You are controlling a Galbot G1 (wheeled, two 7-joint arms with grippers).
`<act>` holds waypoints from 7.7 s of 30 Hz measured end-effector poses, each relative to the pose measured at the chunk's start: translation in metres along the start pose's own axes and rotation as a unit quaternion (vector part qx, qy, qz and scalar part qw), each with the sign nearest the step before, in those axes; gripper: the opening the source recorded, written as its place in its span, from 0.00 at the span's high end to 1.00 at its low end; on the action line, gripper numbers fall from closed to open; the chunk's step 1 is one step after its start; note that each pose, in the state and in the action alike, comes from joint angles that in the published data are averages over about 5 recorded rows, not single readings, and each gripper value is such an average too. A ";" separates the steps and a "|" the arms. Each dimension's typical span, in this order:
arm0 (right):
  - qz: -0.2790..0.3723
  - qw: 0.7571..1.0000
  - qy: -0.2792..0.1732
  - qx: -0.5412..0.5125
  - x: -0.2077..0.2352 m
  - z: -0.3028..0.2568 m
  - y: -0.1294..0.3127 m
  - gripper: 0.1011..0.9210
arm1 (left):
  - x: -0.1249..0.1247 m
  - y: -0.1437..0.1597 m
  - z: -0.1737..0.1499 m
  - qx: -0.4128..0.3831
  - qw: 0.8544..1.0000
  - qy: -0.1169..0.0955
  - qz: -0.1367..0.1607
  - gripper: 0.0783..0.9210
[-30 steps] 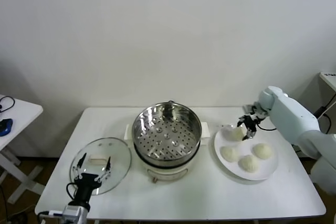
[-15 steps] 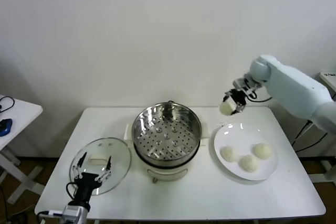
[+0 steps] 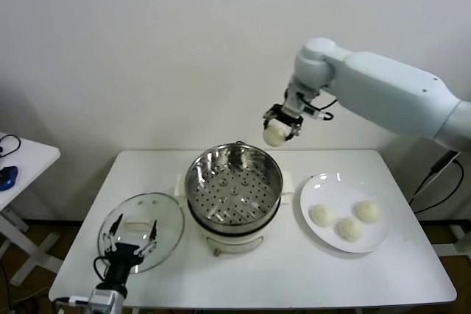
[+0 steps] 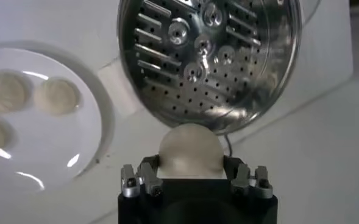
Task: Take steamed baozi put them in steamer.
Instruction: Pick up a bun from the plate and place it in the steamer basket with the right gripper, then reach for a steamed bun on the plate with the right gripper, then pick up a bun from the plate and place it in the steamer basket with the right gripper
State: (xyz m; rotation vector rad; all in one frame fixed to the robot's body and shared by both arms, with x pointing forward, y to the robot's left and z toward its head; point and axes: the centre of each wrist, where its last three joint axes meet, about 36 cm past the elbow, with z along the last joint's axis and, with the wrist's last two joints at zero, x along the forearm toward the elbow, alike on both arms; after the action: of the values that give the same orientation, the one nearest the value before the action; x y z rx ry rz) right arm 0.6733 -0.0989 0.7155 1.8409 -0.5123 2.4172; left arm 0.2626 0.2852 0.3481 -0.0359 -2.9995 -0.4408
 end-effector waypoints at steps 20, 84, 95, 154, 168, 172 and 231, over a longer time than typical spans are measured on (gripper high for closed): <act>-0.043 0.992 0.000 0.122 -0.102 -0.049 -0.061 0.29 | 0.001 0.002 -0.003 0.000 1.000 0.001 -0.004 0.12; -0.052 0.927 -0.076 -0.364 -0.021 0.056 0.184 0.12 | 0.009 0.007 -0.011 -0.003 1.000 -0.013 -0.010 0.12; -0.069 0.868 -0.094 -0.482 -0.081 0.041 0.269 0.12 | 0.014 0.007 -0.014 -0.007 1.000 -0.010 -0.010 0.12; -0.092 0.814 -0.123 -0.560 -0.207 0.011 0.303 0.25 | 0.012 0.010 -0.004 -0.008 1.000 -0.001 -0.016 0.12; -0.042 0.819 -0.127 -0.558 -0.120 0.051 0.261 0.26 | 0.010 0.008 -0.006 -0.007 1.000 -0.003 -0.013 0.12; -0.017 0.822 -0.133 -0.554 -0.076 0.068 0.233 0.26 | 0.010 0.006 -0.007 -0.007 1.000 -0.003 -0.011 0.12; -0.045 0.881 -0.211 -0.422 -0.150 -0.032 -0.041 0.26 | 0.004 0.000 -0.013 0.001 1.000 -0.013 -0.015 0.12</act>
State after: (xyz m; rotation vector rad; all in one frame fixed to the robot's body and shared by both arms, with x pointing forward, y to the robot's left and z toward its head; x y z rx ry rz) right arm 0.6964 -0.0283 0.5754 1.8410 -1.2253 1.3239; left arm 0.2597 0.2815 0.3609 0.0045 -3.0303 -0.4440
